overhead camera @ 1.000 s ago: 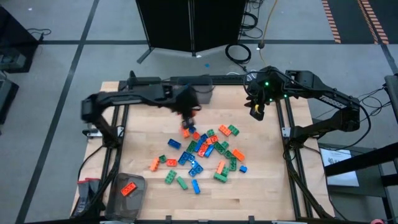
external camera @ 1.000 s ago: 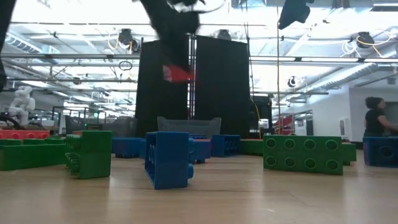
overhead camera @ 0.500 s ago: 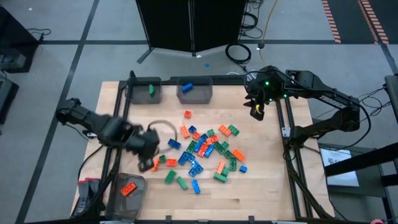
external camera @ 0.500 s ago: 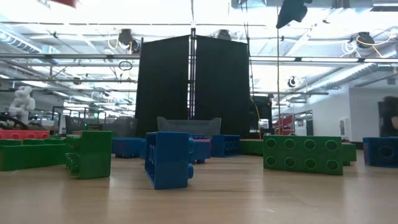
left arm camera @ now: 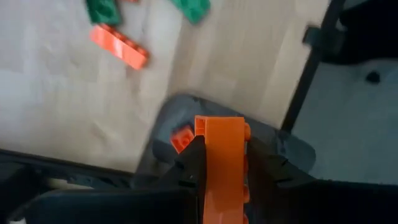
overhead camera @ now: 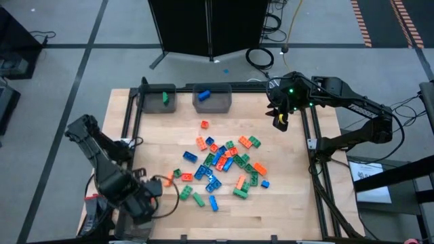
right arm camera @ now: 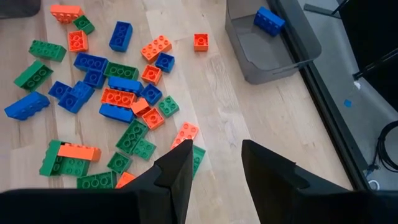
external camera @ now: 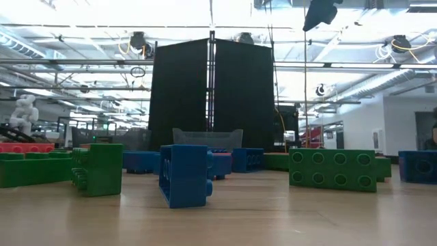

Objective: Sort blocks
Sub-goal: Put the orange gamepiece into the bottom black bin

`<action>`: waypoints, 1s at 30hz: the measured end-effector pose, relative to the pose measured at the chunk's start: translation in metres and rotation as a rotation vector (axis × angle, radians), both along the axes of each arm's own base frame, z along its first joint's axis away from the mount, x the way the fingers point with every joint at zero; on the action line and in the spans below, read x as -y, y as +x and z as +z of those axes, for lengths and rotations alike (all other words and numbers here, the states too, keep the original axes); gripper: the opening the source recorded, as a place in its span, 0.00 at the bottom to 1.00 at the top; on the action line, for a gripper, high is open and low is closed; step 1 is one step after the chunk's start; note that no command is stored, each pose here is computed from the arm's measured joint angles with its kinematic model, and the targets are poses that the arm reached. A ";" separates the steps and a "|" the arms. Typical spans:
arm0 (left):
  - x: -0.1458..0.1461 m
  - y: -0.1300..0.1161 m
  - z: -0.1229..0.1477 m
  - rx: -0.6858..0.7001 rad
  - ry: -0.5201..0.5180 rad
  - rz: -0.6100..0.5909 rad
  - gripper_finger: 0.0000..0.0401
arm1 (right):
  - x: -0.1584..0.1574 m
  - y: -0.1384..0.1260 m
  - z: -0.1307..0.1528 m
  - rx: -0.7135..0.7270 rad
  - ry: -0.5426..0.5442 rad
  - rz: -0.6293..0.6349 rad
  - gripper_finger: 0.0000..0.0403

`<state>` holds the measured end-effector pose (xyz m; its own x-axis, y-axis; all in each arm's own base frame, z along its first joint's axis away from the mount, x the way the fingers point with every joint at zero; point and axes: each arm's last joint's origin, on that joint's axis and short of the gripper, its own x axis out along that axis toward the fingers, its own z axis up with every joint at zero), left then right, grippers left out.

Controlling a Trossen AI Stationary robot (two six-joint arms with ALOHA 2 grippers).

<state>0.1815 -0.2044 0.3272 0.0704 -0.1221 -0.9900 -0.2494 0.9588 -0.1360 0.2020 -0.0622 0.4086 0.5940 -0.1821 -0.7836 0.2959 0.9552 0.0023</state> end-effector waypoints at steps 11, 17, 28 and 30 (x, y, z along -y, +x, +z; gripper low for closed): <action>0.036 -0.013 -0.021 -0.061 0.017 -0.096 0.16 | 0.000 0.000 0.000 -0.003 0.001 0.000 0.33; 0.045 -0.015 -0.030 -0.124 0.015 -0.119 0.22 | 0.000 0.000 0.000 -0.007 -0.006 0.011 0.33; 0.055 -0.020 -0.037 -0.168 0.003 -0.092 0.24 | -0.001 -0.002 -0.002 -0.033 -0.010 0.028 0.33; 0.056 -0.020 -0.037 -0.185 -0.014 -0.079 0.24 | -0.001 -0.002 -0.002 -0.038 -0.013 0.034 0.33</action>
